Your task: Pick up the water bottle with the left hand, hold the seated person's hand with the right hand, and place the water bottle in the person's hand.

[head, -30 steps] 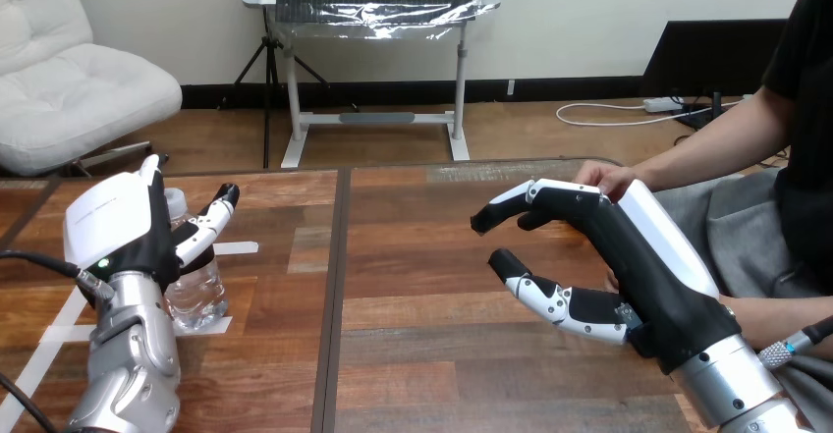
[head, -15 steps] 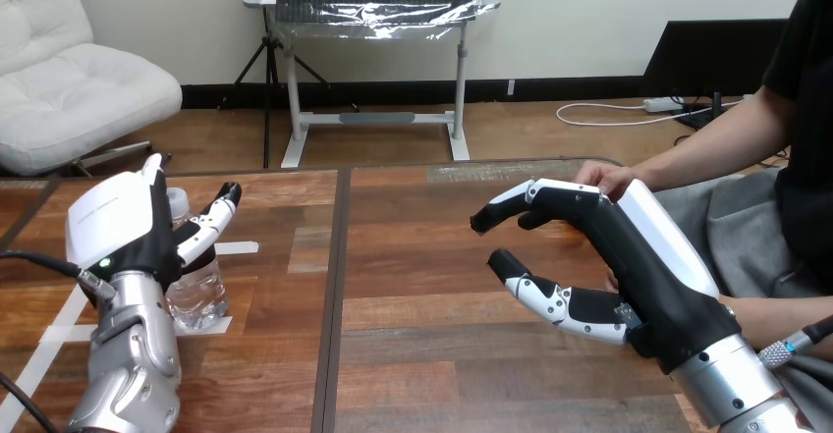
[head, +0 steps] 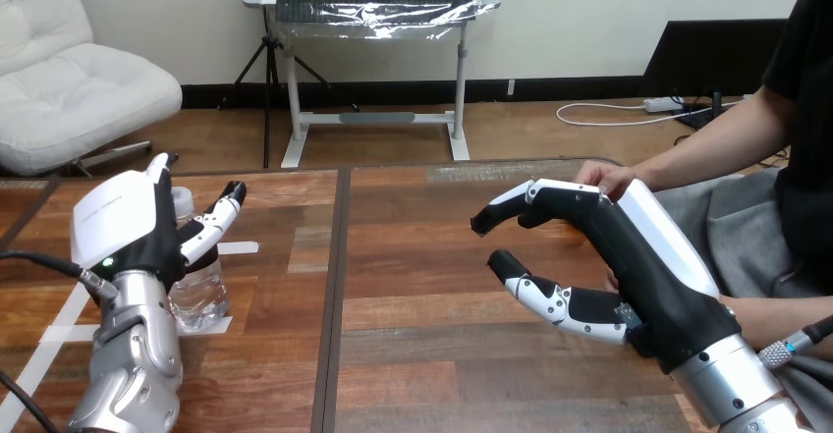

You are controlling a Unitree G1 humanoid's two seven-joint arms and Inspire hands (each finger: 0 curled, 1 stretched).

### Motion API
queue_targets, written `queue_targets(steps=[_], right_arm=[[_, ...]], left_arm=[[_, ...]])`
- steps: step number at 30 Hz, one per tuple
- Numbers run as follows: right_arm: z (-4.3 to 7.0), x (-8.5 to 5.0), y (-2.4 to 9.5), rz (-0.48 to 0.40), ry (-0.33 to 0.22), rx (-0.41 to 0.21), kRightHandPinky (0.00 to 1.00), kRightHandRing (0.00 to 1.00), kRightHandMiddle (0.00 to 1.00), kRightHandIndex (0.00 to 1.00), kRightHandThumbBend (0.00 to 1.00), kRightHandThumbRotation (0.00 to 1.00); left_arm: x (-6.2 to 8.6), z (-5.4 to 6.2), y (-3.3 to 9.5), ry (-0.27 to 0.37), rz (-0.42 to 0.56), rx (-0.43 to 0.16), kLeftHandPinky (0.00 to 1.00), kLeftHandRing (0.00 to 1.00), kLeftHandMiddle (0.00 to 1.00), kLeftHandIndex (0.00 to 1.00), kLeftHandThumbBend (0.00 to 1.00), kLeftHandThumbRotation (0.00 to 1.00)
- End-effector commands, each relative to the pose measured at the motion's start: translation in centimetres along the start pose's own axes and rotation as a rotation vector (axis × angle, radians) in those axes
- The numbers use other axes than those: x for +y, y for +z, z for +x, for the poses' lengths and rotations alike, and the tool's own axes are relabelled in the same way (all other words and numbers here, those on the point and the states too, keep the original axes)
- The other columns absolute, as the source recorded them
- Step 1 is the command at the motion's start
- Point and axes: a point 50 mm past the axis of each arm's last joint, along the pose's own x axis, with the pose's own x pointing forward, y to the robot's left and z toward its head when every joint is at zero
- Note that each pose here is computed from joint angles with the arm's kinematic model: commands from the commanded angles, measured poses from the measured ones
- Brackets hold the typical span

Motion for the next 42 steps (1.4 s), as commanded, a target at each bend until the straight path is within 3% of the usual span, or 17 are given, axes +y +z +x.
queue_targets(steps=[1,5,8,10,13,19,27,35,42], right_arm=[[1.2,-1.6,1.4,-0.039,-0.051,-0.085,0.72,0.74,0.67,0.60,0.38,0.00],[1.1,-1.6,1.4,-0.038,-0.054,-0.083,0.73,0.74,0.67,0.60,0.38,0.00],[1.1,-1.6,1.4,-0.036,-0.056,-0.081,0.73,0.74,0.67,0.60,0.38,0.00],[1.1,-1.6,1.4,-0.036,-0.057,-0.080,0.73,0.74,0.67,0.60,0.38,0.00],[1.1,-1.6,1.5,-0.038,-0.057,-0.078,0.73,0.74,0.67,0.60,0.38,0.00],[1.0,-1.7,1.4,-0.046,-0.054,-0.079,0.73,0.73,0.67,0.60,0.38,0.00],[1.0,-1.7,1.4,-0.048,-0.055,-0.086,0.72,0.73,0.66,0.60,0.38,0.00],[1.0,-1.7,1.4,-0.049,-0.051,-0.085,0.72,0.72,0.66,0.60,0.38,0.00],[1.0,-1.7,1.4,-0.043,-0.049,-0.084,0.72,0.72,0.66,0.60,0.38,0.00]], left_arm=[[0.8,0.8,1.2,0.038,-0.032,-0.033,0.77,0.83,0.87,0.90,0.53,0.96],[0.9,0.7,1.3,0.070,-0.066,-0.043,0.74,0.82,0.85,0.88,0.52,0.92],[1.0,0.5,1.4,0.105,-0.090,-0.052,0.69,0.79,0.83,0.85,0.50,0.80],[1.0,0.4,1.5,0.121,-0.103,-0.052,0.64,0.74,0.78,0.80,0.51,0.60],[1.1,0.3,1.6,0.169,-0.137,-0.069,0.58,0.69,0.74,0.76,0.56,0.39],[1.0,0.3,1.5,0.193,-0.169,-0.058,0.50,0.60,0.67,0.69,0.69,0.08],[1.0,0.5,1.2,0.180,-0.165,-0.036,0.44,0.55,0.65,0.68,0.78,0.02],[0.7,0.8,0.8,0.138,-0.154,0.012,0.40,0.51,0.63,0.71,0.84,0.09],[0.4,0.8,0.4,0.136,-0.160,0.023,0.44,0.56,0.65,0.72,0.84,0.13]])
